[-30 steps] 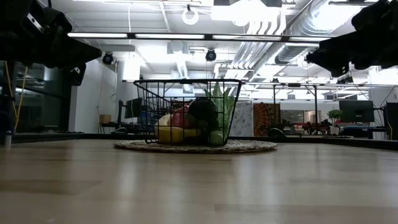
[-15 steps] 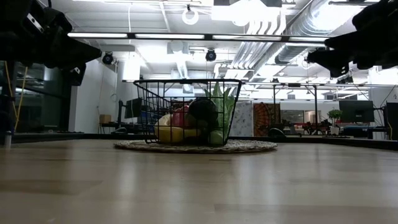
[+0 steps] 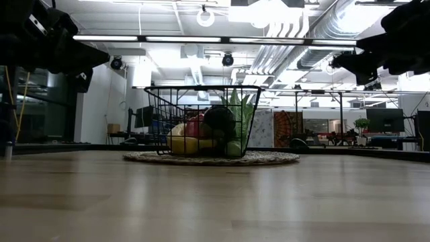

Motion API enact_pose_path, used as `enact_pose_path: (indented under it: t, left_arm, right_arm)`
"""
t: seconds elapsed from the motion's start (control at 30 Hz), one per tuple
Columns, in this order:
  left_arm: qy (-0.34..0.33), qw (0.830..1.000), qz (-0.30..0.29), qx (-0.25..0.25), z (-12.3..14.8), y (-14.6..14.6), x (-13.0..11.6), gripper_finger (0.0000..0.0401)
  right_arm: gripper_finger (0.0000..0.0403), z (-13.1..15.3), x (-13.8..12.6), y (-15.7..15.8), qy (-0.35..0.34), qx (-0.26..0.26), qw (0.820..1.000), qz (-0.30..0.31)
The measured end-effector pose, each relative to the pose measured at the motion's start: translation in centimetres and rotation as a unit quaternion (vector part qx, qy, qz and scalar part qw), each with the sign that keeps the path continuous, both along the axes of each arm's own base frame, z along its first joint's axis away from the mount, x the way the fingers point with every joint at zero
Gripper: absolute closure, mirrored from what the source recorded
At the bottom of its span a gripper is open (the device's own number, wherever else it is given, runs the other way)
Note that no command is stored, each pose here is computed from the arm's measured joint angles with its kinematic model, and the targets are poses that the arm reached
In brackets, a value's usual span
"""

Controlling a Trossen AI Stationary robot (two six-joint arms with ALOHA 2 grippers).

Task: Build produce basket
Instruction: Return to Home Position

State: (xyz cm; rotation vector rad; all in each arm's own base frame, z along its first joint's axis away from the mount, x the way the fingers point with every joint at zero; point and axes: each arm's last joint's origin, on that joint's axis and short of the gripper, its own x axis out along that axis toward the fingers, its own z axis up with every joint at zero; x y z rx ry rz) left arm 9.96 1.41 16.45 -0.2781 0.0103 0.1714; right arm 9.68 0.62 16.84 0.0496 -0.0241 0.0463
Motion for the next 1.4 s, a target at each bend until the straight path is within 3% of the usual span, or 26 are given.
enact_pose_path:
  t: [0.23,0.97,1.2,1.4]
  left_arm:
    - [0.0,1.0,0.0,0.0,0.0,0.0,0.0,0.0398]
    - [0.0,1.0,0.0,0.0,0.0,0.0,0.0,0.0398]
    - [0.0,1.0,0.0,0.0,0.0,0.0,0.0,0.0398]
    - [0.0,1.0,0.0,0.0,-0.01,0.0,0.0,0.0398]
  right_arm:
    - [0.0126,0.1,0.01,-0.51,-0.005,0.001,0.999,-0.049]
    - [0.0126,0.1,0.01,-0.64,-0.005,0.0,0.998,-0.055]
    - [0.0126,0.09,0.01,-0.57,-0.004,0.075,0.996,-0.041]
    - [0.0126,0.08,0.01,-0.56,-0.004,0.077,0.996,-0.04]
